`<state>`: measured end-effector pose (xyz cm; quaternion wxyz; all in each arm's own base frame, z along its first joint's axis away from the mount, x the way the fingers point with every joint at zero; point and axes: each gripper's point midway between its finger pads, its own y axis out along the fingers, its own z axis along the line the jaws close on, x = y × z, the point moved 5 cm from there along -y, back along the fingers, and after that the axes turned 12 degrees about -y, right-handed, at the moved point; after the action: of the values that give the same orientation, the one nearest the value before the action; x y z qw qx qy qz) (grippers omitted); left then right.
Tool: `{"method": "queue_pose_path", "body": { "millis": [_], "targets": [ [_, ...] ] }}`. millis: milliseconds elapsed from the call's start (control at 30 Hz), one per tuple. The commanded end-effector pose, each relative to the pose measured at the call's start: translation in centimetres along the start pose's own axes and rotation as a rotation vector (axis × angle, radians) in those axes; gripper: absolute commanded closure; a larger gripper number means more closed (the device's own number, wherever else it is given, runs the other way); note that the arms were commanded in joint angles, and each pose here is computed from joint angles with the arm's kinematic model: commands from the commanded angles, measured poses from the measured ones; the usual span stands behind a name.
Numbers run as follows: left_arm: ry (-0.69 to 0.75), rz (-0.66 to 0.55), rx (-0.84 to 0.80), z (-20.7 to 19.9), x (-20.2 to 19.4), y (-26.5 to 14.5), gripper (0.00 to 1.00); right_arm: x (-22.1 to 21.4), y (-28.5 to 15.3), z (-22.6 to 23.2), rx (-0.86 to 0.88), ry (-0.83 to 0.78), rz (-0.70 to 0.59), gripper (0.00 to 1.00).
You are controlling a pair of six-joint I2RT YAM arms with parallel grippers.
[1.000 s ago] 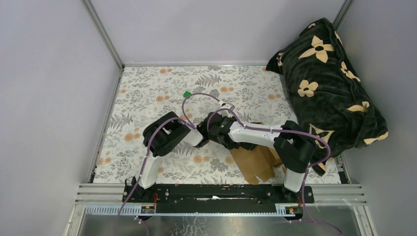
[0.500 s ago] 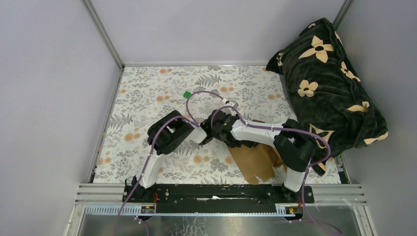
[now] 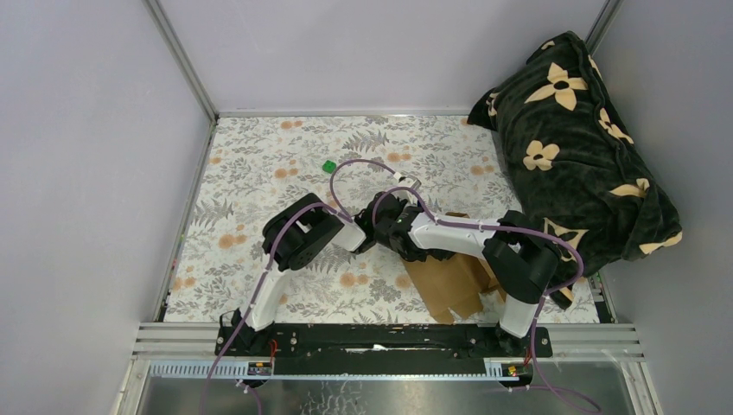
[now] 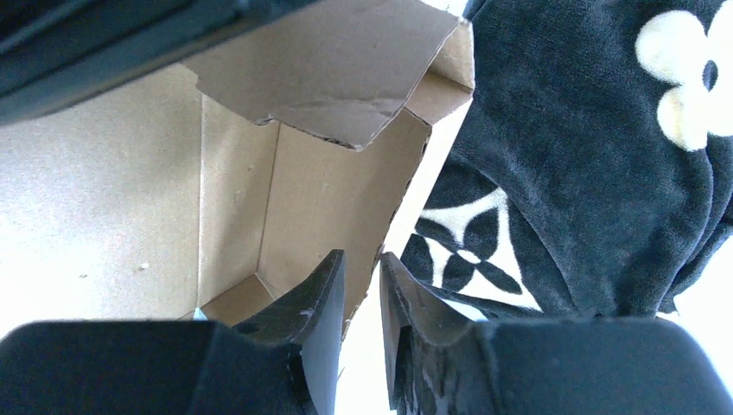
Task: Fold the paper box
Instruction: Fold the paper box at the center of the board.
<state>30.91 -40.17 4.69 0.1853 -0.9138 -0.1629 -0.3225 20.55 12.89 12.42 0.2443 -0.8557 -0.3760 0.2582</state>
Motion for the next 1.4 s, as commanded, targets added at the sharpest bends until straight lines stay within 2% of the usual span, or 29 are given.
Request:
{"method": "queue_pose_path", "body": {
  "millis": [0, 633, 1033, 1367],
  "targets": [
    [0.108, -0.001, -0.337, -7.9, -0.5, 1.0, 0.42, 4.1, 1.4, 0.4, 0.057, 0.242, -0.115, 0.72],
    [0.113, -0.032, -0.413, -8.8, -0.4, 2.0, 0.36, 4.6, 1.9, 0.3, 0.105, 0.247, -0.13, 0.72],
    [0.248, -0.101, -0.357, -8.2, 0.4, 2.6, 0.37, 5.0, 1.7, 0.3, 0.173, 0.272, -0.153, 0.72],
    [0.296, -0.082, -0.455, -9.9, 1.1, 3.1, 0.37, 4.8, 1.9, -1.3, 0.188, 0.315, -0.154, 0.71]
  ]
}}
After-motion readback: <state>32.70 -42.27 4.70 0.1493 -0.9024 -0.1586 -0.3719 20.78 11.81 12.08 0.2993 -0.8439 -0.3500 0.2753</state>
